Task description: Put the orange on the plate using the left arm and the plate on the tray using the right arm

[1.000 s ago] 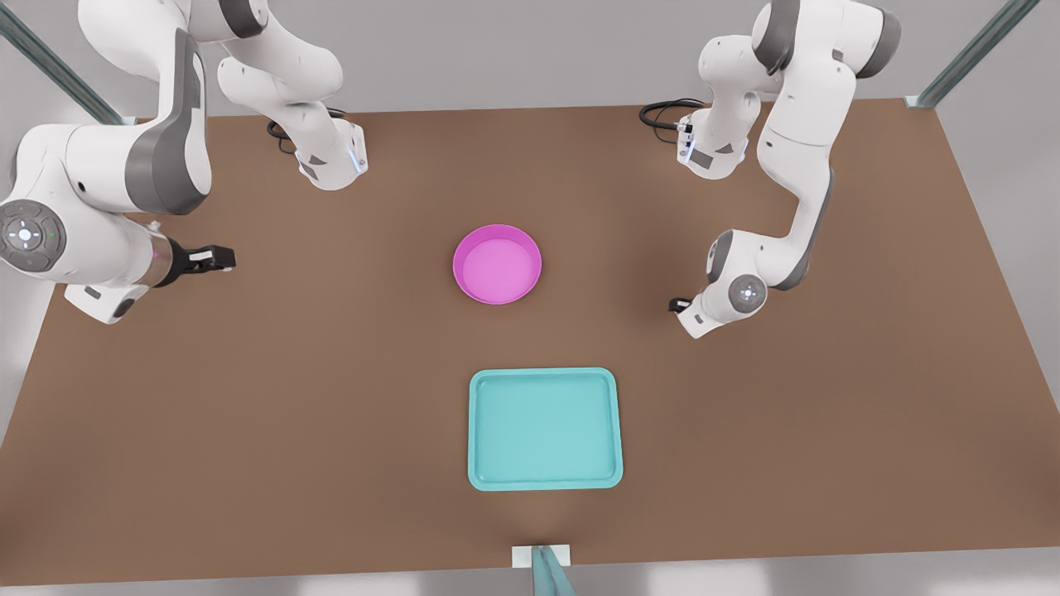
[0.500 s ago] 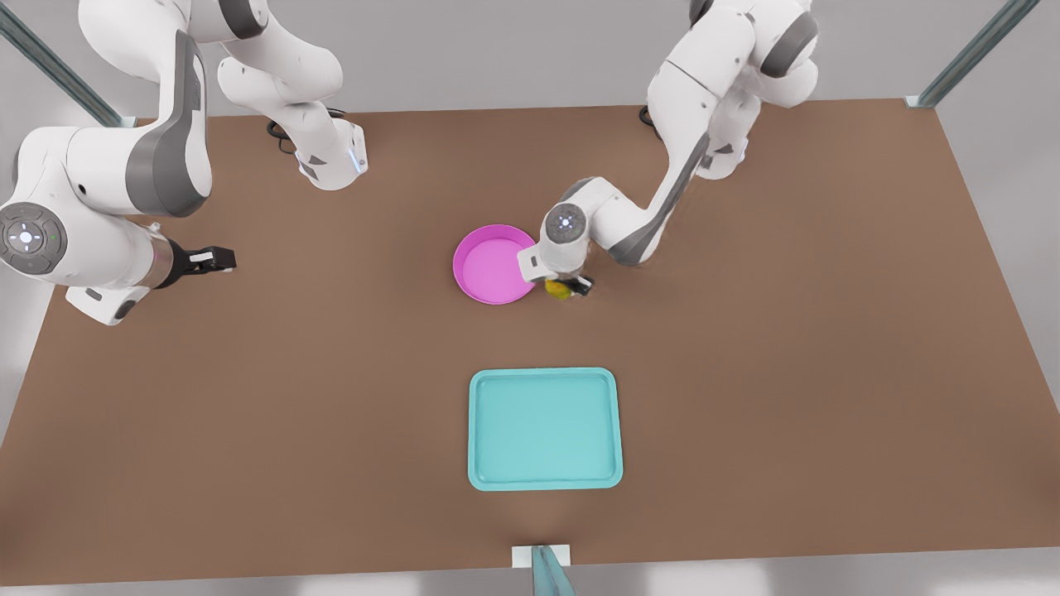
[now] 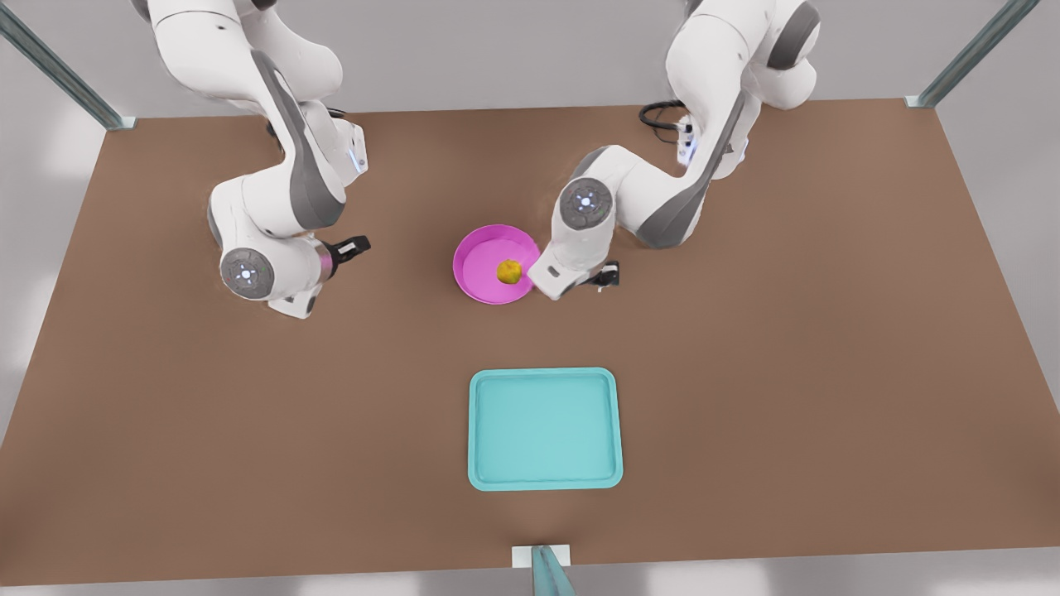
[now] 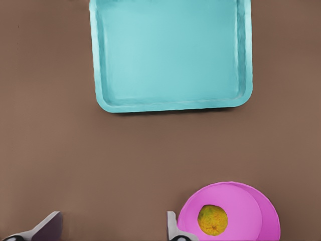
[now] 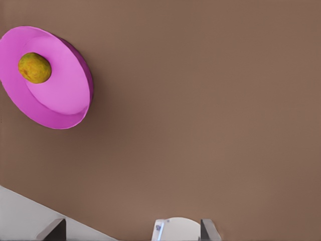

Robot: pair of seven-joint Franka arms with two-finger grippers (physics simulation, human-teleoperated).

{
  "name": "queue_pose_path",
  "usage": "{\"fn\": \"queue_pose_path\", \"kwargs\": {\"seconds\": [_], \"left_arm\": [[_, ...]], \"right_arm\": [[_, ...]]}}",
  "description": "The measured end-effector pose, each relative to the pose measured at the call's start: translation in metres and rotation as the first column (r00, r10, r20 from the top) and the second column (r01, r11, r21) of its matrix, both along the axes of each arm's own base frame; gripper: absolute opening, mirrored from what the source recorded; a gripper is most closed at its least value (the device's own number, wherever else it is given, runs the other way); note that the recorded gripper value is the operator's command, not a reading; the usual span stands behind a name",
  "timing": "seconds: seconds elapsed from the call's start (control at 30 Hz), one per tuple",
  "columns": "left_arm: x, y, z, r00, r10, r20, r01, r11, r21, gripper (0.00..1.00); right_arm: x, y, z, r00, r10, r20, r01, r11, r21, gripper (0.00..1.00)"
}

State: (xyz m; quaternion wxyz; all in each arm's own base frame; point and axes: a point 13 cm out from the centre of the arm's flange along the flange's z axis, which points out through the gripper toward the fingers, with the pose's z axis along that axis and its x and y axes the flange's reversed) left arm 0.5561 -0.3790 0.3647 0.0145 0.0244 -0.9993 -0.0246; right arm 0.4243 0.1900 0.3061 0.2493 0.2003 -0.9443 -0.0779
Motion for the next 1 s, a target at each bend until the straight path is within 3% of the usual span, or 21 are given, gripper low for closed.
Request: {"fn": "queue_pose_path", "kwargs": {"seconds": [0.03,0.07,0.17,0.2,0.27,0.33,0.43,0.67,1.0], "left_arm": [[0.045,0.091,0.041,0.989,0.142,0.028,-0.143,0.99,0.012,1.0],[0.066,0.168,0.066,0.967,0.254,0.025,-0.254,0.967,0.012,1.0],[0.057,0.275,0.114,0.937,0.345,-0.061,-0.348,0.936,-0.057,1.0],[0.04,0.291,0.128,0.947,0.307,-0.094,-0.315,0.945,-0.088,1.0],[0.004,0.308,0.141,0.966,0.24,-0.096,-0.247,0.967,-0.06,1.0],[-0.003,0.315,0.149,0.978,0.19,-0.081,-0.193,0.981,-0.024,1.0],[-0.008,0.329,0.151,0.985,0.148,-0.094,-0.148,0.989,0.009,1.0],[-0.02,0.34,0.148,0.987,0.061,-0.147,-0.057,0.998,0.026,1.0],[-0.023,0.344,0.146,0.985,-0.019,-0.173,0.021,1.0,0.008,1.0]], "right_arm": [[-0.02,0.029,-0.022,1.0,0.025,0.013,-0.025,1.0,0.011,1.0],[-0.042,0.054,-0.044,0.999,0.044,0.03,-0.045,0.999,0.016,1.0],[-0.085,0.122,-0.1,0.991,0.075,0.11,-0.079,0.996,0.036,1.0],[-0.087,0.138,-0.115,0.989,0.059,0.132,-0.066,0.997,0.045,1.0],[-0.059,0.133,-0.135,0.984,-0.061,0.169,0.051,0.997,0.061,1.0],[-0.029,0.117,-0.15,0.964,-0.183,0.193,0.172,0.983,0.071,1.0],[-0.016,0.12,-0.168,0.942,-0.264,0.208,0.254,0.964,0.076,1.0],[-0.019,0.157,-0.2,0.924,-0.327,0.195,0.32,0.945,0.071,1.0],[-0.056,0.18,-0.243,0.928,-0.346,0.135,0.349,0.937,0.004,1.0]]}}
